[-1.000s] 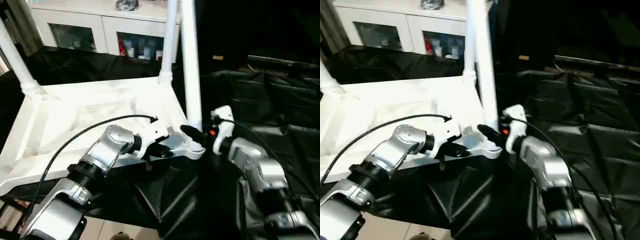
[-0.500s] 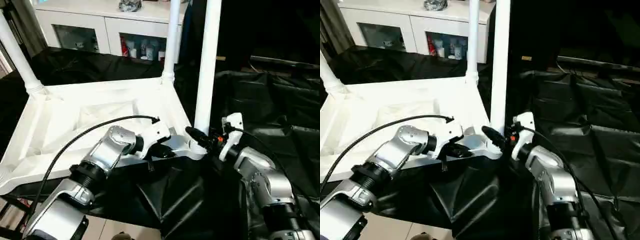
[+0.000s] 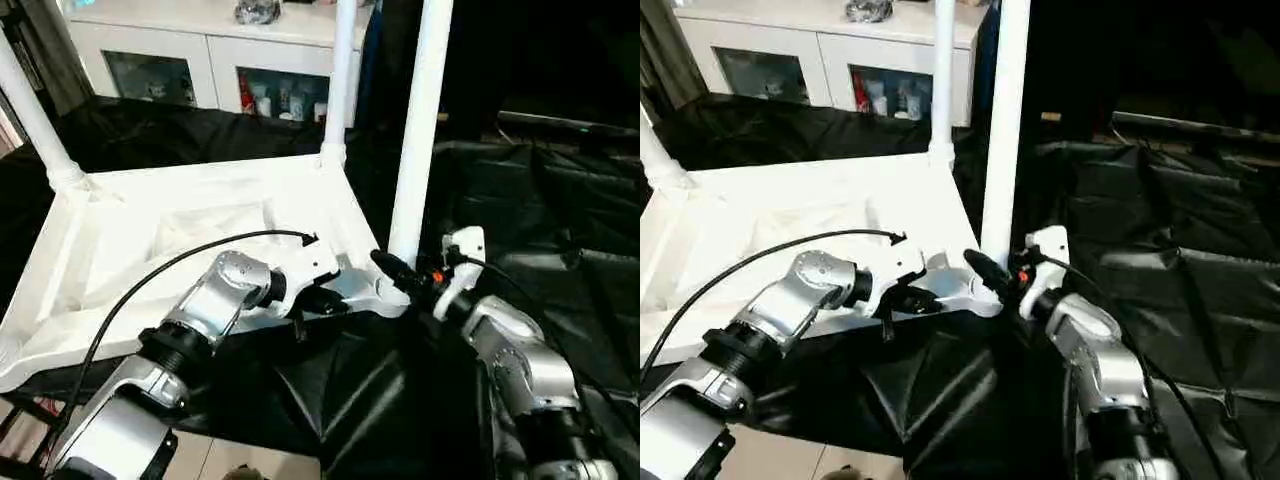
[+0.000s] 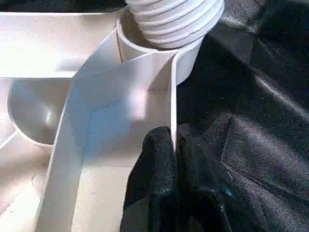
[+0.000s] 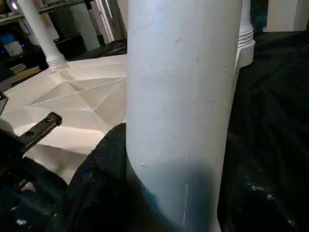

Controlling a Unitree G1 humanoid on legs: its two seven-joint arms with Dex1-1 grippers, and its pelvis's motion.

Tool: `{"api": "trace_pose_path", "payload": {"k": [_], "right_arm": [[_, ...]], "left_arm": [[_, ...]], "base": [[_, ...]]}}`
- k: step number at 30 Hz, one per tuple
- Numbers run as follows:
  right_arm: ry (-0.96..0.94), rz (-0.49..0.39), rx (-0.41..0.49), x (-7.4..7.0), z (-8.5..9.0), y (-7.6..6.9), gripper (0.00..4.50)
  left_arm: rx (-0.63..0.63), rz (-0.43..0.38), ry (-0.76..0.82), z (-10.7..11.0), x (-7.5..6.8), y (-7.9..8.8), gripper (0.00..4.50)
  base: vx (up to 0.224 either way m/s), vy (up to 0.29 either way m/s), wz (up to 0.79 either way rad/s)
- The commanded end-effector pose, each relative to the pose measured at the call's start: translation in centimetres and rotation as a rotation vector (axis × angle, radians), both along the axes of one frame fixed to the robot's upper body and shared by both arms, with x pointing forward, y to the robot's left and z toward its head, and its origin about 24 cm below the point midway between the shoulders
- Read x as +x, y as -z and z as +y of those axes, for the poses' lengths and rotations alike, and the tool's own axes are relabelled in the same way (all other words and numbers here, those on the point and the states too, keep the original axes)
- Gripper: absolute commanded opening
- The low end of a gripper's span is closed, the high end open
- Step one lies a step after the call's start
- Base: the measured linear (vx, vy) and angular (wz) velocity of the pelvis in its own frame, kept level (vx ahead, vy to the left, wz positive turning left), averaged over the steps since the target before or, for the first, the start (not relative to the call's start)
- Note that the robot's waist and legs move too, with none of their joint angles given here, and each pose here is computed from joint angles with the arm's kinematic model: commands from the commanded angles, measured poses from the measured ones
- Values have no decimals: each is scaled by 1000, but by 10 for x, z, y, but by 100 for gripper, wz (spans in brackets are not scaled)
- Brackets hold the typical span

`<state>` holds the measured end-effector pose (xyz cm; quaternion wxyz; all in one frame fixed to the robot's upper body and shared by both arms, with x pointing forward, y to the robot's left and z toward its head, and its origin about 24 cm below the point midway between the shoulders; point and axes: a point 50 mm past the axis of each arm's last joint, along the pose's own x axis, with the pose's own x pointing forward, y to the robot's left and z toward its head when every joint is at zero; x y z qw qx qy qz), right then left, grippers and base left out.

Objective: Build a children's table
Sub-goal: Insert table leg to table base

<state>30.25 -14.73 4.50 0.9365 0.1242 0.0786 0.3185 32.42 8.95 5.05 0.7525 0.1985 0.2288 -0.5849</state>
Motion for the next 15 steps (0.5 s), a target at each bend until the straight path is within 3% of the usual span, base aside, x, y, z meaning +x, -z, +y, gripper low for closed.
{"api": "trace_pose_path", "payload": {"k": [1,7,15], "right_arm": [[50,27,24,1,-4,7,196],[98,-15,134,0,-1,7,196],[72,-127,253,0,5,-17,196]], "left_arm": [[18,-37,-67,10,8,-5,0],[21,-32,-67,12,7,-5,0],[31,-25,-58,14,6,-3,0]], "base": [[0,0,0],[0,0,0],[0,0,0]]}}
